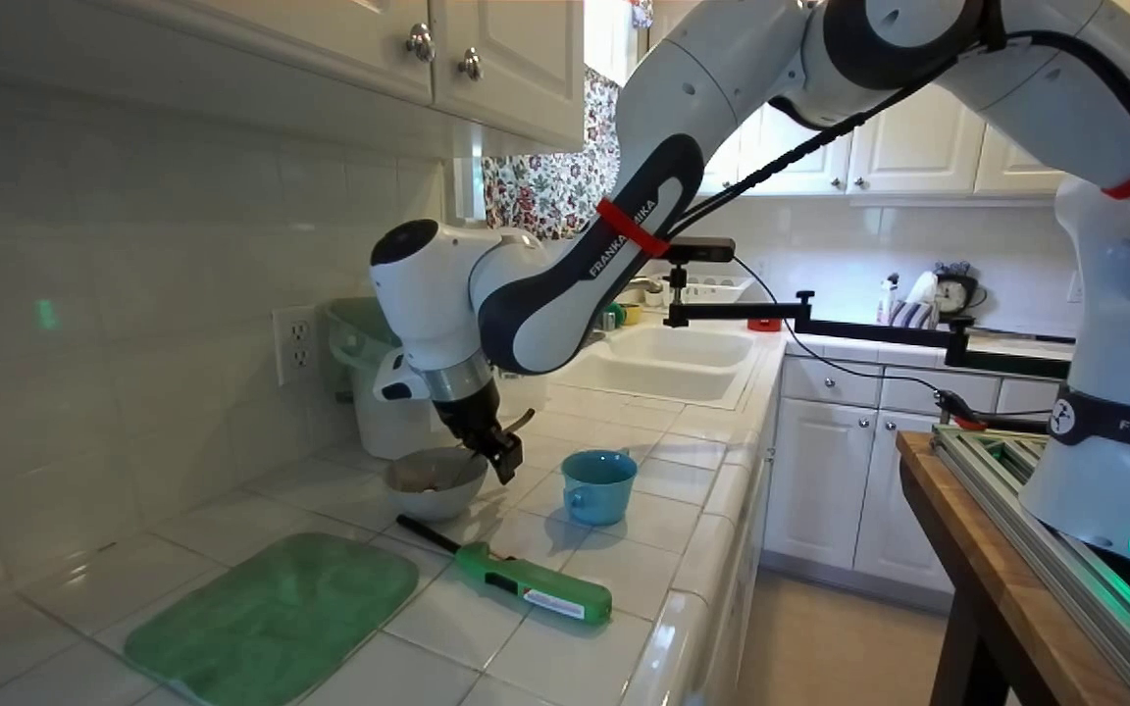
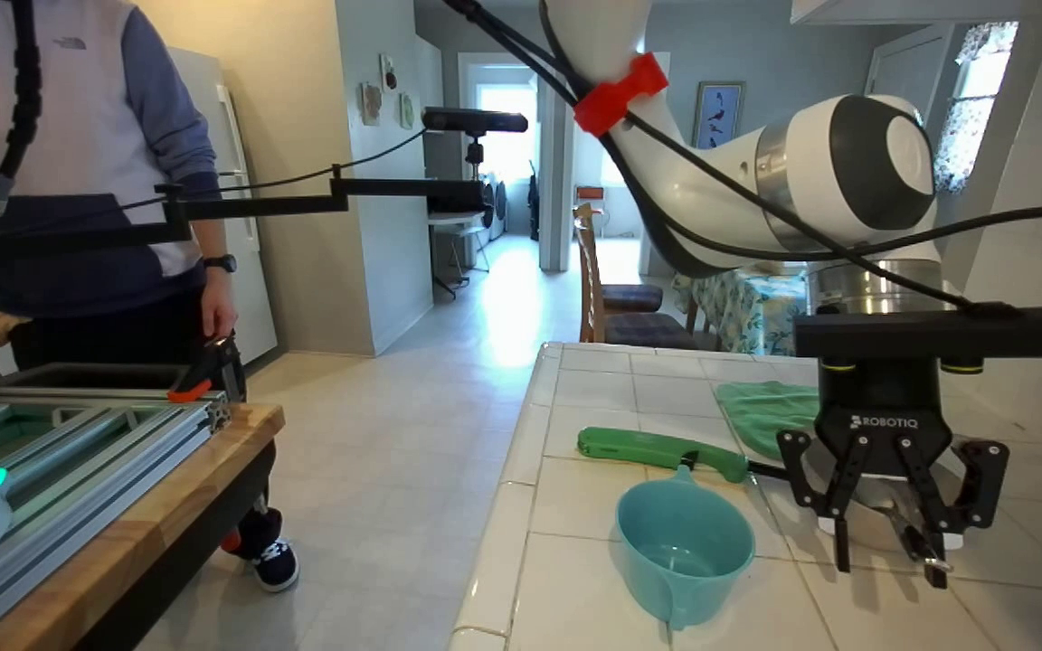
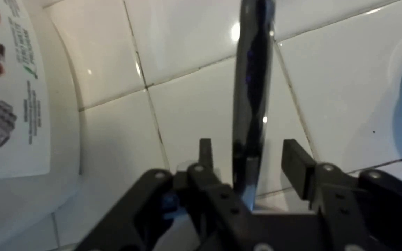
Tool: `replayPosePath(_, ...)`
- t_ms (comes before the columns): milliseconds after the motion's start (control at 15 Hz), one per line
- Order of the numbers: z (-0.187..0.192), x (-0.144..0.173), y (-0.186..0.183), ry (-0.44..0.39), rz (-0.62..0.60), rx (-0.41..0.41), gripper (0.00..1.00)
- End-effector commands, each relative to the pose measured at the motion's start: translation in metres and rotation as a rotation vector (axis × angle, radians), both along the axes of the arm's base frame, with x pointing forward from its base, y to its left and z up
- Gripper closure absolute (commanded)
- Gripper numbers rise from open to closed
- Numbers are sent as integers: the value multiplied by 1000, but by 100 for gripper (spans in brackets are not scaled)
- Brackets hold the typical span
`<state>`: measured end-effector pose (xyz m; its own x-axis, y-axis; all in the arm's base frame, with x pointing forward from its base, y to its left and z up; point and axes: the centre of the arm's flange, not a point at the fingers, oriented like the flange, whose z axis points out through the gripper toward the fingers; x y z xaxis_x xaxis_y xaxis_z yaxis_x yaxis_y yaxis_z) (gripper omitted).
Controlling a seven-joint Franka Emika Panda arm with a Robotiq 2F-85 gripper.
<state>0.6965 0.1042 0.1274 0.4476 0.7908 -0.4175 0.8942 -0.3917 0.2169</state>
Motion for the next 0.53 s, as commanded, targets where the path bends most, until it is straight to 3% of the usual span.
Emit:
replayPosePath(0, 28, -19, -42, -10, 5, 18, 14)
replayPosePath(133, 46, -19, -68, -33, -24, -2, 1)
replayPosePath(333, 82, -21, -105, -73, -64, -5, 0)
replayPosePath(467, 96, -25, -110, -77, -64, 13, 0)
